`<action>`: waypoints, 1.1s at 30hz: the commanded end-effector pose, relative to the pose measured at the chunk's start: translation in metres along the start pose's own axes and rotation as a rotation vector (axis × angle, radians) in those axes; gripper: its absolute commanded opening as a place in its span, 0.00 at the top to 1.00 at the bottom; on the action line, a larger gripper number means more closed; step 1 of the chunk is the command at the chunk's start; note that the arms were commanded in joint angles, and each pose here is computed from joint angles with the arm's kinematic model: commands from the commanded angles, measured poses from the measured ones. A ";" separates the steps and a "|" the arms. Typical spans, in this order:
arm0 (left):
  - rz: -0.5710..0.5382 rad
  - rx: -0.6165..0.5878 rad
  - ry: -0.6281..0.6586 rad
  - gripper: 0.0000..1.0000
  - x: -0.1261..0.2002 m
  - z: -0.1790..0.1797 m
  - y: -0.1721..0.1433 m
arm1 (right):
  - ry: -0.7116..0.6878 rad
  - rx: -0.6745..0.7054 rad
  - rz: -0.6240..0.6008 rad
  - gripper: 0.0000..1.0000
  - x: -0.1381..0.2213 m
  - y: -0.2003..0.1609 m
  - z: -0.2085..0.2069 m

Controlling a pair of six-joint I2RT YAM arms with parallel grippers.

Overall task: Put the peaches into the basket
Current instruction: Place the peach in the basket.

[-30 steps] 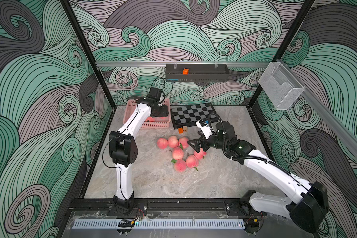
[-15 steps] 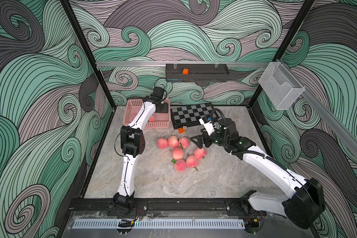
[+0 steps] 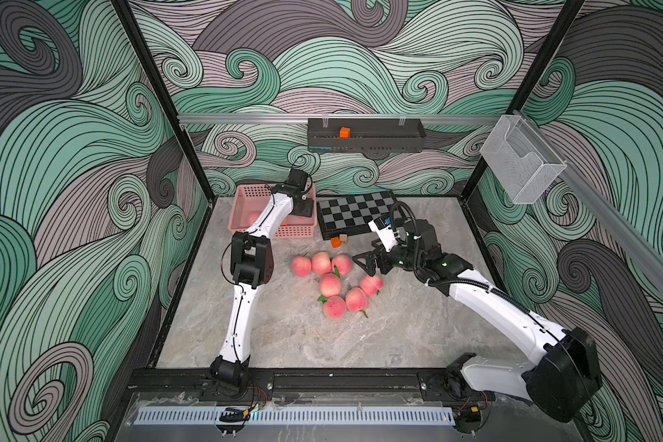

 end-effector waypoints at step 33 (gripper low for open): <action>0.038 -0.040 0.035 0.37 -0.040 0.007 -0.018 | -0.017 -0.010 0.000 0.01 0.009 -0.009 -0.007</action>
Point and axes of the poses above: each gripper's point midway between its finger pads, its own x axis back along the fingers, its own z axis along the line the jaws close on, y = z × x, the point moved 1 cm from there along x, back along the fingers, and after that the axes turned 6 degrees about x, right-handed, at the moved point
